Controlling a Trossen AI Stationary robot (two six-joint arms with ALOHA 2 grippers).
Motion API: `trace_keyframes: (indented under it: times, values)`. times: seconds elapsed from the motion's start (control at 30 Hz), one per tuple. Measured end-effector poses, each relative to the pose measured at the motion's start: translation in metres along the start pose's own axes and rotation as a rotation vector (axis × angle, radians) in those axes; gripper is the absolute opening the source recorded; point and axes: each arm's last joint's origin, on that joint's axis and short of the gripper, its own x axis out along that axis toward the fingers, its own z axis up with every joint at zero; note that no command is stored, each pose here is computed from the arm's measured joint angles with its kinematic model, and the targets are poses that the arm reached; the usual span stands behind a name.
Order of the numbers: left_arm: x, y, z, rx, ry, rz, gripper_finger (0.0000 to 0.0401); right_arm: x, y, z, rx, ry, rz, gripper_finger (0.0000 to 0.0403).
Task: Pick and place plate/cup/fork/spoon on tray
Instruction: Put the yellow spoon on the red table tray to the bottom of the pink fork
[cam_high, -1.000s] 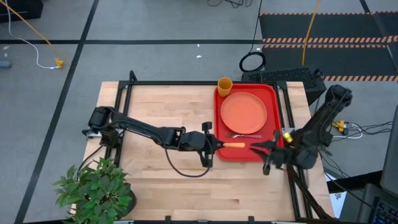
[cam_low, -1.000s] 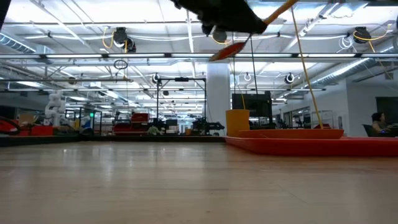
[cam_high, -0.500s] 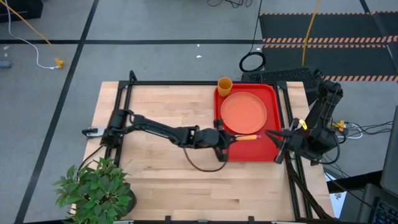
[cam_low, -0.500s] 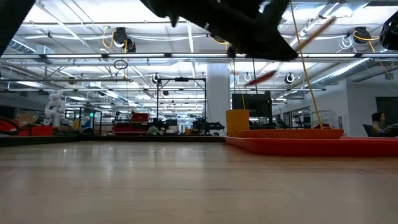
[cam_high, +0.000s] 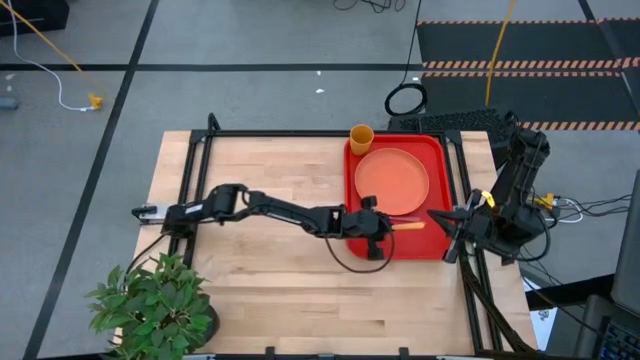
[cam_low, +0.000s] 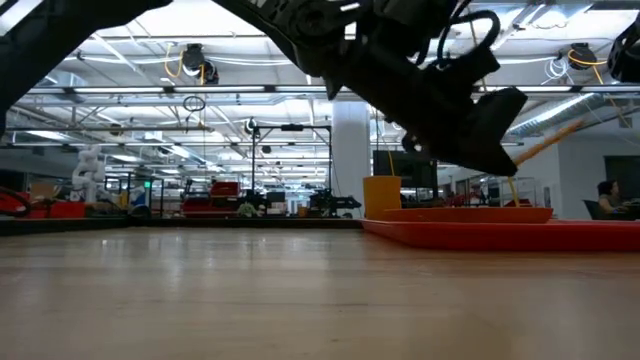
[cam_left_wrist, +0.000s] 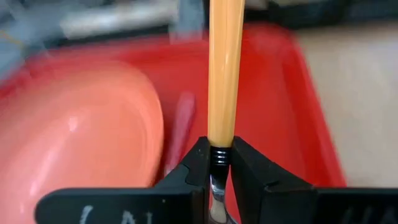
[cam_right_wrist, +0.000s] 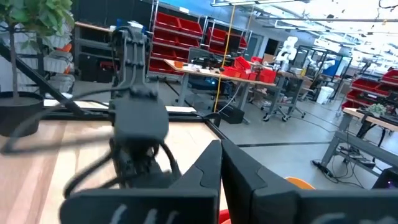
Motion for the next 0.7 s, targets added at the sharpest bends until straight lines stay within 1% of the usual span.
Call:
trace_keyframes:
  times: [0.03, 0.1, 0.17, 0.3, 0.43, 0.57, 0.7]
  values:
    - [0.001, 0.002, -0.003, 0.002, 0.024, -0.010, 0.0042, 0.000, 0.000, 0.000, 0.000, 0.000, 0.000, 0.0001]
    - [0.009, 0.004, -0.010, -0.006, 0.014, -0.023, 0.0042, 0.000, 0.001, 0.000, -0.004, 0.000, 0.000, 0.0001]
    - [0.011, 0.006, -0.017, -0.002, 0.058, -0.035, 0.0042, 0.000, 0.001, 0.000, -0.006, 0.000, 0.000, 0.0001]
    - [0.019, 0.009, -0.027, -0.008, 0.065, -0.051, 0.0042, 0.000, 0.001, -0.001, -0.010, 0.000, 0.000, 0.0001]
    - [0.023, 0.008, -0.029, -0.007, 0.046, -0.060, 0.0042, 0.000, 0.002, -0.001, -0.010, 0.000, 0.000, 0.0000]
    - [0.024, 0.006, -0.031, -0.009, 0.046, -0.096, 0.0042, 0.000, 0.002, -0.001, -0.002, 0.000, 0.000, 0.0000]
    - [0.023, 0.006, -0.029, -0.011, 0.036, -0.094, 0.0042, 0.000, 0.003, -0.001, -0.003, 0.000, 0.000, 0.0000]
